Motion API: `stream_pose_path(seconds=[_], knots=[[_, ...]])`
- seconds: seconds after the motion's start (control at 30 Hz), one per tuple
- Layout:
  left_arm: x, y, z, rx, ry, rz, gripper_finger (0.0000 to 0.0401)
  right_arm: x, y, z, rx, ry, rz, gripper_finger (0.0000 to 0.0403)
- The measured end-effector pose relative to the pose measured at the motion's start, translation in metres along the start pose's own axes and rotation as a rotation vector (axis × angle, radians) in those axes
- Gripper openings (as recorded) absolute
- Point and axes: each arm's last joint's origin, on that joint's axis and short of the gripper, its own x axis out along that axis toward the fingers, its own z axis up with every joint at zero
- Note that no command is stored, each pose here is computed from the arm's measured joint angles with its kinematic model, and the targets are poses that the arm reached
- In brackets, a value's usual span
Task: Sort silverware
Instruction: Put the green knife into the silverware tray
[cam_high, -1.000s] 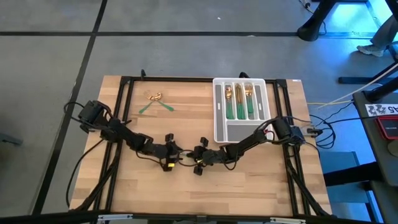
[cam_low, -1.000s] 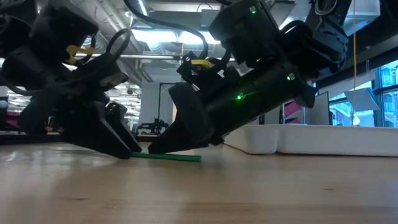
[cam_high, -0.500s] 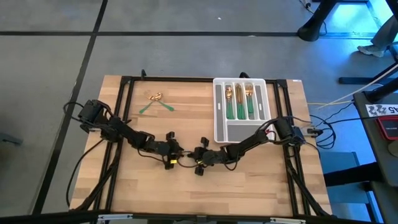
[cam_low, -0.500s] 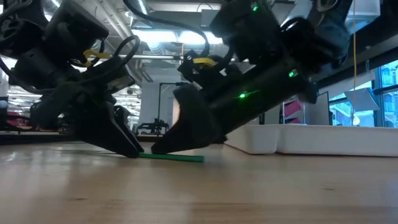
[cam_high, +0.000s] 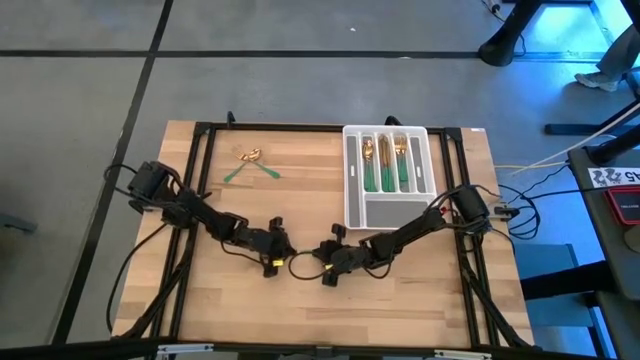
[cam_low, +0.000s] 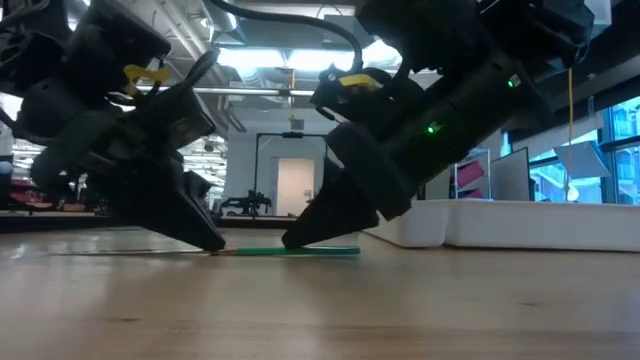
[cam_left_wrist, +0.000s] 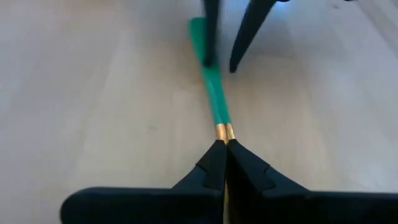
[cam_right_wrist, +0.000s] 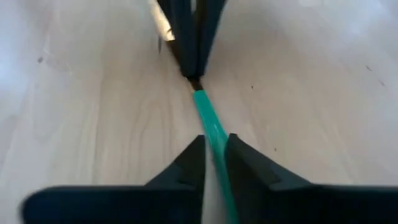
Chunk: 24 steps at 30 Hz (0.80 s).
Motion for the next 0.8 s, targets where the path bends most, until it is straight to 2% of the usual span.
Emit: stream_pose_path(seconds=[0.13,0.27,0.37,0.53,0.8], knots=[[-0.002,-0.007,0.000,-0.006,-0.030,-0.028,0.0002,0.004,0.002,-0.002,0.027,-0.002,0.024,0.0121],[-0.003,-0.011,0.003,0.009,-0.075,-0.007,0.0001,0.013,0.003,-0.011,0.009,-0.003,0.024,0.0152],[-0.007,-0.012,0.007,0.037,-0.106,0.022,0.0001,0.021,0.003,-0.020,0.000,0.011,0.016,0.0153],[-0.017,-0.013,0.024,0.053,-0.219,0.050,0.0003,0.026,0.004,-0.026,0.016,0.018,0.009,0.0129],[-0.024,-0.018,0.024,0.134,-0.203,0.046,0.0004,0.026,0.004,-0.025,0.060,0.000,0.008,0.0104]])
